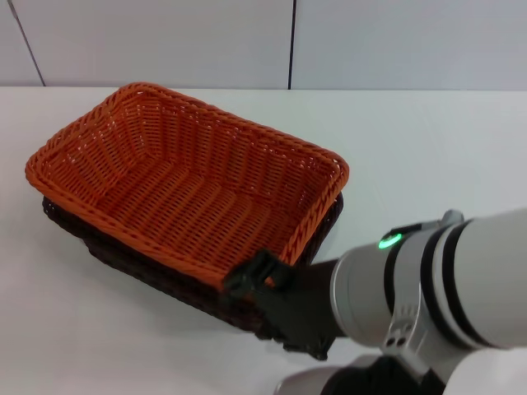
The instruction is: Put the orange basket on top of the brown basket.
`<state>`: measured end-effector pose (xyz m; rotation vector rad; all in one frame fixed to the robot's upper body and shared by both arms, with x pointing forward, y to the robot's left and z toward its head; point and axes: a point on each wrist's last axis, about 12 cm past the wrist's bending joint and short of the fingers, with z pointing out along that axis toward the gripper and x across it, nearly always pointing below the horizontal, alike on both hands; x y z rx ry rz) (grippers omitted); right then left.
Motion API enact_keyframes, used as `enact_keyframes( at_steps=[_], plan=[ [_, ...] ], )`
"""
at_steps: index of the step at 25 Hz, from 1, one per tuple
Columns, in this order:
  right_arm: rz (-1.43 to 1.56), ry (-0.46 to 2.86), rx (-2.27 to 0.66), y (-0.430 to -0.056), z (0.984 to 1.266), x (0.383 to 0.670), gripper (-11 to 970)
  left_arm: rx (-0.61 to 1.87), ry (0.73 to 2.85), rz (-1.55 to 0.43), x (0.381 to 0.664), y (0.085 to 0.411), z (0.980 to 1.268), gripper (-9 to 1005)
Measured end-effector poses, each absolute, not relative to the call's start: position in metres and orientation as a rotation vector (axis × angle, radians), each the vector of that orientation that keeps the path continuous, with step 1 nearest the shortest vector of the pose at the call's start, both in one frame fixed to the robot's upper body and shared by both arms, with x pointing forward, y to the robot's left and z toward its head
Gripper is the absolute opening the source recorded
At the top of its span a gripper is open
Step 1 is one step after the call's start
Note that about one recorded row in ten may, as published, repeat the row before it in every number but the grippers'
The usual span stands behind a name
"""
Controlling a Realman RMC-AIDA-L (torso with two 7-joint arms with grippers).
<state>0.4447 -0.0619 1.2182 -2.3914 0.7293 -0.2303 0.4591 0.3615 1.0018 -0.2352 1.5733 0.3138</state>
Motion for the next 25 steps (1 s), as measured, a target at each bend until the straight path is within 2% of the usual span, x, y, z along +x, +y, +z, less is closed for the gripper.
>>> enact_keyframes(
  at_steps=[5,10,12,15,16,17,18,20,21,22,25],
  plan=[
    [-0.222,0.715,-2.396,-0.058,1.217,0.439,515,-0.234,1.574,0.315,0.459,0.362,1.002,791],
    [-0.232,0.704,-2.223,-0.046,1.228,0.446,515,-0.232,1.574,0.318,0.458,0.362,1.001,791],
    [-0.222,0.757,-2.05,-0.04,1.238,0.457,515,-0.232,1.574,0.319,0.458,0.362,1.001,791],
    [-0.181,0.926,-1.703,-0.042,1.254,0.491,515,-0.234,1.572,0.32,0.458,0.363,1.002,791],
    [-0.129,1.097,-1.377,-0.063,1.259,0.528,515,-0.236,1.571,0.32,0.458,0.363,1.002,791],
    [-0.129,1.097,-1.377,-0.063,1.259,0.528,515,-0.236,1.571,0.32,0.458,0.363,1.002,791],
    [-0.105,1.154,-1.248,-0.075,1.258,0.541,515,-0.236,1.571,0.32,0.458,0.363,1.002,791],
    [-0.029,1.285,-0.9,-0.116,1.246,0.568,515,-0.252,1.54,0.31,0.457,0.362,1.005,791],
    [0.022,1.331,-0.581,-0.16,1.221,0.58,515,-0.266,1.512,0.301,0.456,0.363,1.007,791],
    [0.022,1.331,-0.581,-0.16,1.221,0.58,515,-0.266,1.512,0.301,0.456,0.363,1.007,791],
    [0.017,1.324,-0.216,-0.218,1.178,0.575,515,-0.29,1.447,0.286,0.452,0.365,1.013,791]
  ],
)
